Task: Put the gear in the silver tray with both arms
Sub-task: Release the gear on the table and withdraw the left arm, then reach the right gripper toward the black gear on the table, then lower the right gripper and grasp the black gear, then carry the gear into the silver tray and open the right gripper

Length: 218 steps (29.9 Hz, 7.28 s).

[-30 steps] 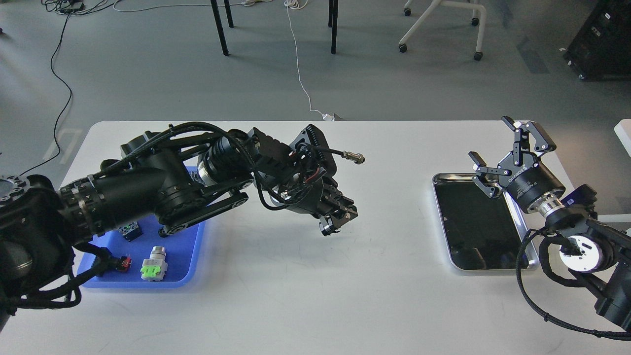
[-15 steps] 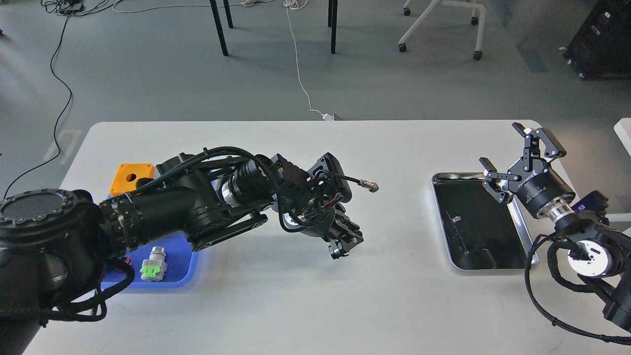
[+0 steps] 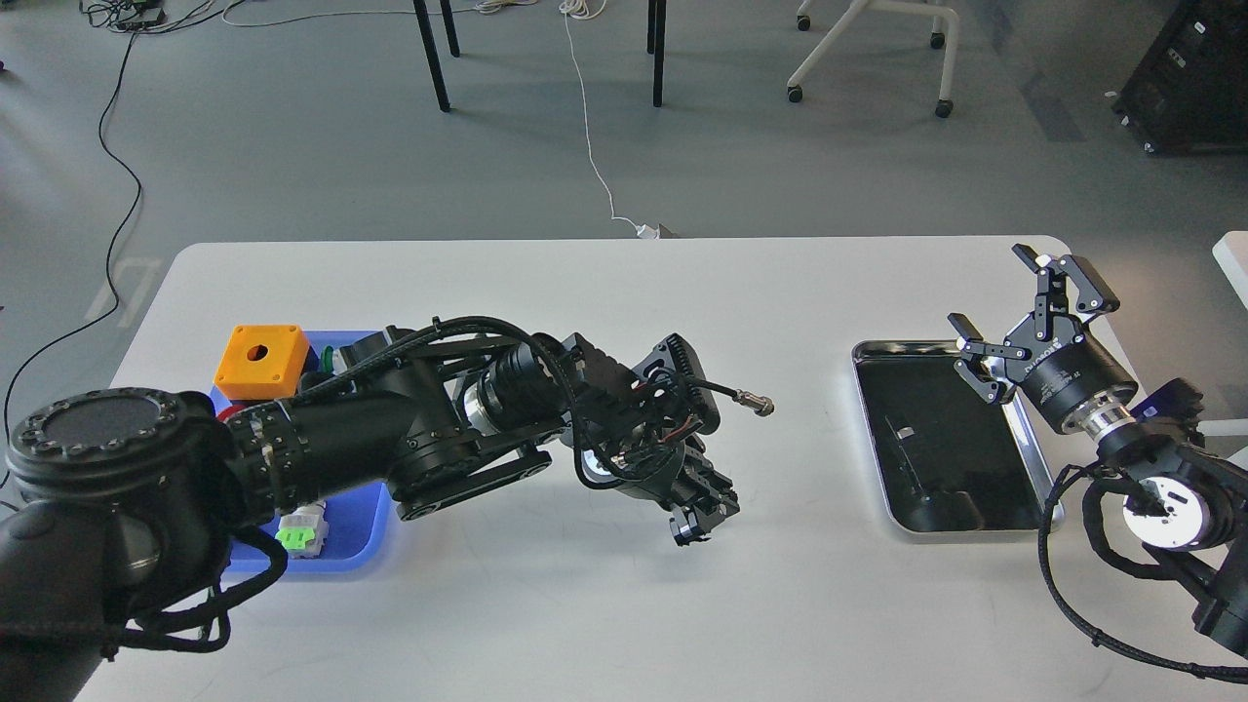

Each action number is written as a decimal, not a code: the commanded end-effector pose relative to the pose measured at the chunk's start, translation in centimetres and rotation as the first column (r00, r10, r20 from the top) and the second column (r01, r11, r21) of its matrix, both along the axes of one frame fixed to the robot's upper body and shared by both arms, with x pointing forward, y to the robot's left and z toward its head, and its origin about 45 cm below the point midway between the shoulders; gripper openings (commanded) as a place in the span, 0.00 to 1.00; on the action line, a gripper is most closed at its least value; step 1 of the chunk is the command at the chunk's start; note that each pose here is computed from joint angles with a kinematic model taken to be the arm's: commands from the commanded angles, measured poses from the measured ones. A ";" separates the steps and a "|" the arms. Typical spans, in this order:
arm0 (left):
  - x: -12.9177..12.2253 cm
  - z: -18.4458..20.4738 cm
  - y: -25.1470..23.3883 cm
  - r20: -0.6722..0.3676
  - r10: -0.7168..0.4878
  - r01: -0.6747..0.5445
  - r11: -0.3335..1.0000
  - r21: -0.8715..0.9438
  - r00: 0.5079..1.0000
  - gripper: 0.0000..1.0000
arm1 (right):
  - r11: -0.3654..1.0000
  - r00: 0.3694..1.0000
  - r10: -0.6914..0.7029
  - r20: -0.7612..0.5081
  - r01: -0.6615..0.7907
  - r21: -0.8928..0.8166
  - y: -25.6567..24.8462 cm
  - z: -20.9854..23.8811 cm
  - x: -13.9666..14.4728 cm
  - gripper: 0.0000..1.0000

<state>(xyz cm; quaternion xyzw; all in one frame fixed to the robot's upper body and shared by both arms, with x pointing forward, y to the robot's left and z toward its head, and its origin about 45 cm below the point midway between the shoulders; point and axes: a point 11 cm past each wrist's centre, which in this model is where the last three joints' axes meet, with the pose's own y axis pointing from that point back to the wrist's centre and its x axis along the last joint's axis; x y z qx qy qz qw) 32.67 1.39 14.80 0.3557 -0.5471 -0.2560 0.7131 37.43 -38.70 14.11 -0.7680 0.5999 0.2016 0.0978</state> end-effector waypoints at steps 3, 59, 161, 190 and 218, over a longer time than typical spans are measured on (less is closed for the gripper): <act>-0.1 -0.1 0.0 -0.003 -0.001 0.001 1.000 0.001 1.000 0.15 | 1.000 1.000 0.000 0.000 0.000 0.000 0.0 0.0 0.0 0.99; 5.1 10.8 26.0 -0.951 -0.043 -0.870 -0.419 -0.260 0.306 0.98 | 0.996 0.996 0.086 0.025 -0.086 0.009 2.7 1.0 0.5 0.99; 2.3 7.2 29.7 -0.966 -0.094 -0.809 -0.570 -0.145 0.240 0.98 | -0.766 -0.171 0.604 -0.778 0.145 -0.626 24.6 0.2 -4.7 0.16; 2.4 6.9 28.4 -0.963 -0.129 -0.817 -0.563 -0.126 0.237 0.98 | -0.820 0.304 0.525 -0.795 -0.069 -0.568 5.6 6.4 2.9 0.16; 2.6 7.1 28.2 -0.963 -0.122 -0.821 -0.555 -0.133 0.239 0.98 | -0.751 0.394 0.566 -0.725 -0.117 -0.650 3.3 4.0 2.6 0.94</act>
